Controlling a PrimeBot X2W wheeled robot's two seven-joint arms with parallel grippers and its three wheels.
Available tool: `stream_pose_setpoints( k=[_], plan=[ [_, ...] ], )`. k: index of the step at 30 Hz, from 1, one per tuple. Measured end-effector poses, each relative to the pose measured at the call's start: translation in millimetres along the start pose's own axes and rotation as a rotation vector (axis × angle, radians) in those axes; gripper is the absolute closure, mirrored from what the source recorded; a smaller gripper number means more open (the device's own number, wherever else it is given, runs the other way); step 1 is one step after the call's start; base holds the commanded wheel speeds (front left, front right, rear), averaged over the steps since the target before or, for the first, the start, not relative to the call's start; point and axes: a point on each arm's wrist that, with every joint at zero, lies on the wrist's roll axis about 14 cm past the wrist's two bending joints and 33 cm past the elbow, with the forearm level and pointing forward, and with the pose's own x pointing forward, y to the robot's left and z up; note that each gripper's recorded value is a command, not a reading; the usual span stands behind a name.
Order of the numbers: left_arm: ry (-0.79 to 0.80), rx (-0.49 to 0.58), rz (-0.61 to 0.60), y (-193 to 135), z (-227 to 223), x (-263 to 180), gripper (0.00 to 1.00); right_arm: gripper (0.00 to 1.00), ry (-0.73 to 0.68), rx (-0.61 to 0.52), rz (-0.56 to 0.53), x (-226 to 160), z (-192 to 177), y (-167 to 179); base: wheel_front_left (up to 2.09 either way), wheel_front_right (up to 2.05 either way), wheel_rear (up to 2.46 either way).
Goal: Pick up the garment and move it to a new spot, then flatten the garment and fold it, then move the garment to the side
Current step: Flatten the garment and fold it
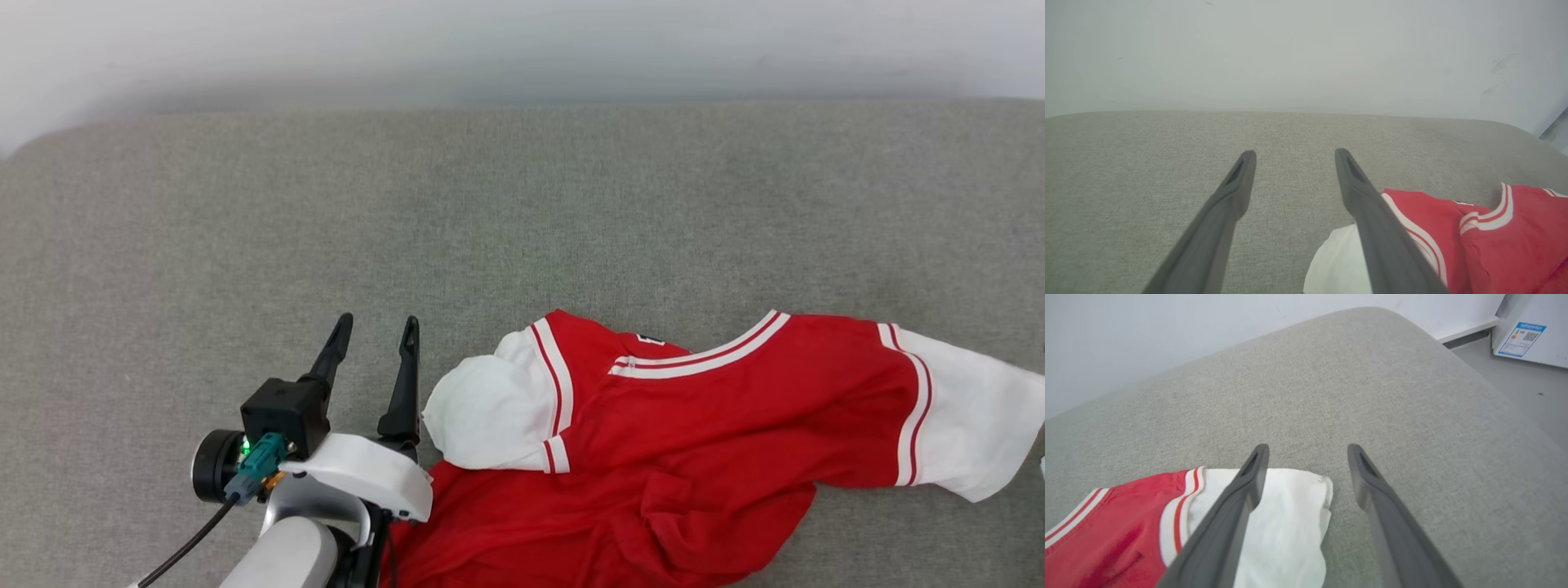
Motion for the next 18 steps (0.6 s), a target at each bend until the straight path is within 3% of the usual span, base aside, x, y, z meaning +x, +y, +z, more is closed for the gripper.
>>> stream_pose_setpoints(
  k=[8, 18],
  plan=[
    [-0.019, 0.006, 0.009, 1, 11, -17, 0.00, 0.00, -0.247, -0.149, 0.124, -31, 38, 45, 0.00, 0.00, 0.00],
    [0.009, 0.032, 0.051, 15, 11, -38, 0.00, 0.00, -0.356, -0.160, 0.296, -87, 39, 109, 0.00, 0.00, 0.00]
  ],
)
